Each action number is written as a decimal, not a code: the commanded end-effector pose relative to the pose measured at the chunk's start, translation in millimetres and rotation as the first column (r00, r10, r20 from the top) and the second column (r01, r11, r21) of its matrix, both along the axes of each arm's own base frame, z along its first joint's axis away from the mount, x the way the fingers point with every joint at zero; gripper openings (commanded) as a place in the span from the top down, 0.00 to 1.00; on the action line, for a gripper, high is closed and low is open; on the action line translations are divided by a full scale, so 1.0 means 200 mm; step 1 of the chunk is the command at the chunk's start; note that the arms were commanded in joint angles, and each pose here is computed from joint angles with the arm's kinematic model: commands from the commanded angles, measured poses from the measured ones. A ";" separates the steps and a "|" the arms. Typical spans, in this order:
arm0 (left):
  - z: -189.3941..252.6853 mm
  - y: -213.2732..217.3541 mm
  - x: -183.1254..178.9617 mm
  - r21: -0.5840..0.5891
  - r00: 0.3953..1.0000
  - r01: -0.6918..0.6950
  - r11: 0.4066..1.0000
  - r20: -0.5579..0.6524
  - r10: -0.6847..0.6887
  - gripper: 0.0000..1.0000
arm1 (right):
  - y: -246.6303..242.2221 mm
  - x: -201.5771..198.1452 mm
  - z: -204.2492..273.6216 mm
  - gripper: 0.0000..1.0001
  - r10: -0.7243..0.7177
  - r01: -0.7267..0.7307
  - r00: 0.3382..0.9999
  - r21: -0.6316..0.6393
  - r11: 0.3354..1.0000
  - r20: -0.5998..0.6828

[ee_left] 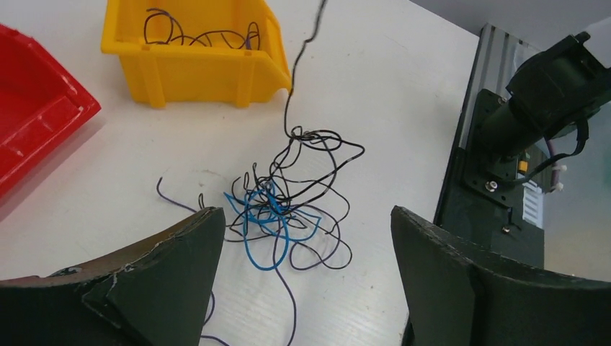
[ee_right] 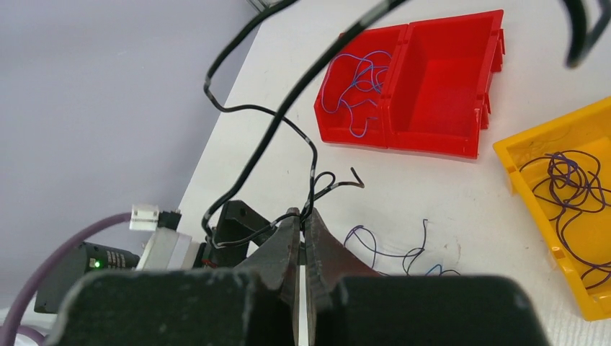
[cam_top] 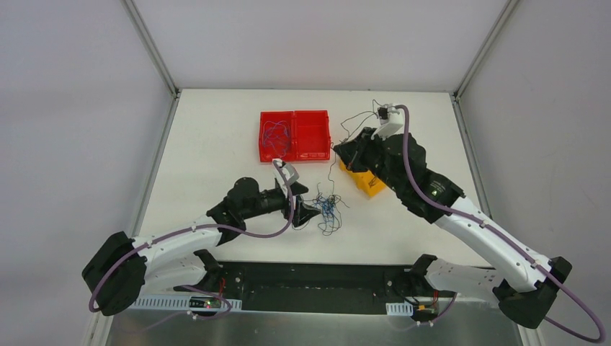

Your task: Untangle the cables

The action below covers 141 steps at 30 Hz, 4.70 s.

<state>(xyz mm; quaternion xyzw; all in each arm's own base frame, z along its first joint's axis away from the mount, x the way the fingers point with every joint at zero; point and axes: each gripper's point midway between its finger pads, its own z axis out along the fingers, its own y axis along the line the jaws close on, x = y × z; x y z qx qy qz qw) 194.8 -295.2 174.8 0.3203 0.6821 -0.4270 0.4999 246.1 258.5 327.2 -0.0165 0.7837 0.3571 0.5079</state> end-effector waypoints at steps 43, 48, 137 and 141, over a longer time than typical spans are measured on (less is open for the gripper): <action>-0.28 0.22 0.26 0.231 0.924 -0.369 0.900 0.199 0.328 1.00 | -0.55 0.10 0.35 1.00 -0.408 0.437 0.889 -0.116 0.892 0.208; -0.36 0.40 0.23 0.269 0.885 -0.464 0.844 0.099 0.455 1.00 | -0.73 0.08 0.35 1.00 -0.486 0.532 0.835 -0.150 0.834 0.257; -0.31 0.95 0.34 0.240 0.487 -0.843 0.481 -0.041 0.873 1.00 | -1.08 0.00 0.56 1.00 -0.624 0.703 0.697 -0.166 0.692 0.354; -0.25 0.89 0.34 0.229 0.573 -0.799 0.556 0.007 0.820 1.00 | -0.84 0.04 0.48 1.00 -0.460 0.523 0.836 -0.177 0.834 0.299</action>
